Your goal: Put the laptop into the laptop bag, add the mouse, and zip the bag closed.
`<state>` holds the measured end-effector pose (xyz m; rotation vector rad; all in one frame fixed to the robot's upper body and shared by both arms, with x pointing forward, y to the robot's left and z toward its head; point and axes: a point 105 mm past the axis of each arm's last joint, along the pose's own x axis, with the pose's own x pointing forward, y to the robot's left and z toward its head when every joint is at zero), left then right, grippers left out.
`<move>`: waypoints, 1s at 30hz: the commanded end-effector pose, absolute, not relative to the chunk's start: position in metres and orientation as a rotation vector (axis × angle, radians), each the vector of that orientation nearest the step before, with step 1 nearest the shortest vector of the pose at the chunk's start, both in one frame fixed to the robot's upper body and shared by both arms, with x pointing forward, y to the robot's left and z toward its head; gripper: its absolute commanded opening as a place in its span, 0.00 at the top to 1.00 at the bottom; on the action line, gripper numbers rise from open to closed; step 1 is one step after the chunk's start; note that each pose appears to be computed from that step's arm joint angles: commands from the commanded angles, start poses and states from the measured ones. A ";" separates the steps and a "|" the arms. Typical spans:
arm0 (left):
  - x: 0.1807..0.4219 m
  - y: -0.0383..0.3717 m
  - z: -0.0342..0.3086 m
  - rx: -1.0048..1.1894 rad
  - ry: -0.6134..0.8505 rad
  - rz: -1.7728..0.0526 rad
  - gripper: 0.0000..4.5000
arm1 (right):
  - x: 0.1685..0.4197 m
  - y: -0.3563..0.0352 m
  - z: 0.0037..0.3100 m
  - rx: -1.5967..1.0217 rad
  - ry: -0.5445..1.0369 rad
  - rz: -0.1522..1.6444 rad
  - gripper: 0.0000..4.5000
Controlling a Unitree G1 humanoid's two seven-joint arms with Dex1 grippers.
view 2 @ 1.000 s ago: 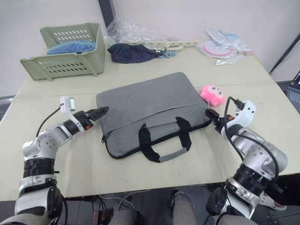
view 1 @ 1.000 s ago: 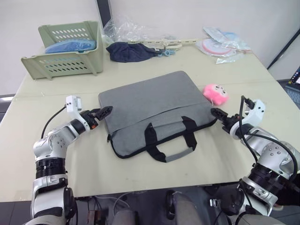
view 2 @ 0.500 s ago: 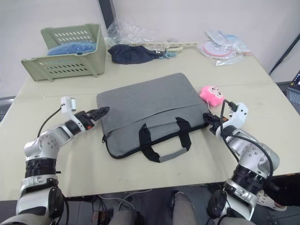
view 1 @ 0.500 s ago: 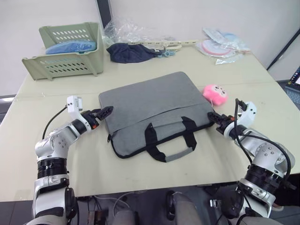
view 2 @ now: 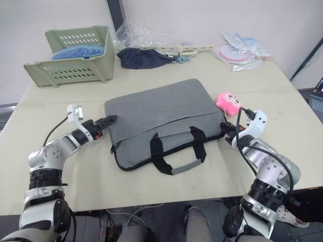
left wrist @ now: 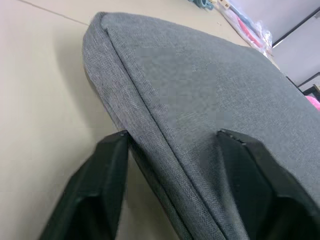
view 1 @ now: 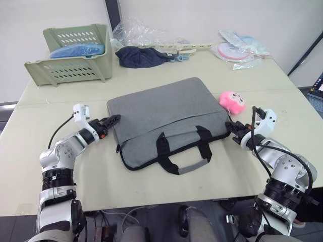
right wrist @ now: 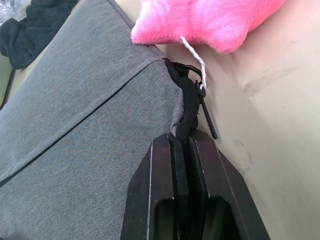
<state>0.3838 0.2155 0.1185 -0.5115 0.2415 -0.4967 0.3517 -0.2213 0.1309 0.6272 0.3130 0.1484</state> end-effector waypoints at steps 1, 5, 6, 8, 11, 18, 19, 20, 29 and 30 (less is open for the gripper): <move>0.384 0.208 0.107 -0.517 0.295 -0.507 0.69 | 0.348 -0.215 0.127 0.625 0.331 0.156 1.00; 0.385 0.209 0.109 -0.537 0.286 -0.504 0.99 | 0.346 -0.214 0.125 0.626 0.334 0.155 1.00; 0.385 0.209 0.110 -0.538 0.284 -0.504 0.99 | 0.346 -0.213 0.125 0.627 0.334 0.155 1.00; 0.386 0.210 0.110 -0.537 0.282 -0.504 0.99 | 0.345 -0.213 0.125 0.628 0.335 0.155 1.00; 0.390 0.213 0.113 -0.523 0.276 -0.497 0.99 | 0.342 -0.209 0.126 0.632 0.334 0.161 1.00; 0.406 0.212 0.124 -0.447 0.255 -0.516 0.99 | 0.331 -0.198 0.126 0.648 0.341 0.176 1.00; 0.410 0.211 0.127 -0.436 0.247 -0.519 0.99 | 0.328 -0.197 0.125 0.648 0.344 0.178 1.00; 0.413 0.210 0.130 -0.428 0.239 -0.521 0.99 | 0.325 -0.196 0.125 0.650 0.346 0.178 1.00; 0.434 0.196 0.145 -0.370 0.204 -0.583 0.99 | 0.296 -0.185 0.125 0.656 0.359 0.166 1.00; 0.435 0.193 0.146 -0.367 0.203 -0.592 0.99 | 0.294 -0.184 0.126 0.654 0.359 0.166 1.00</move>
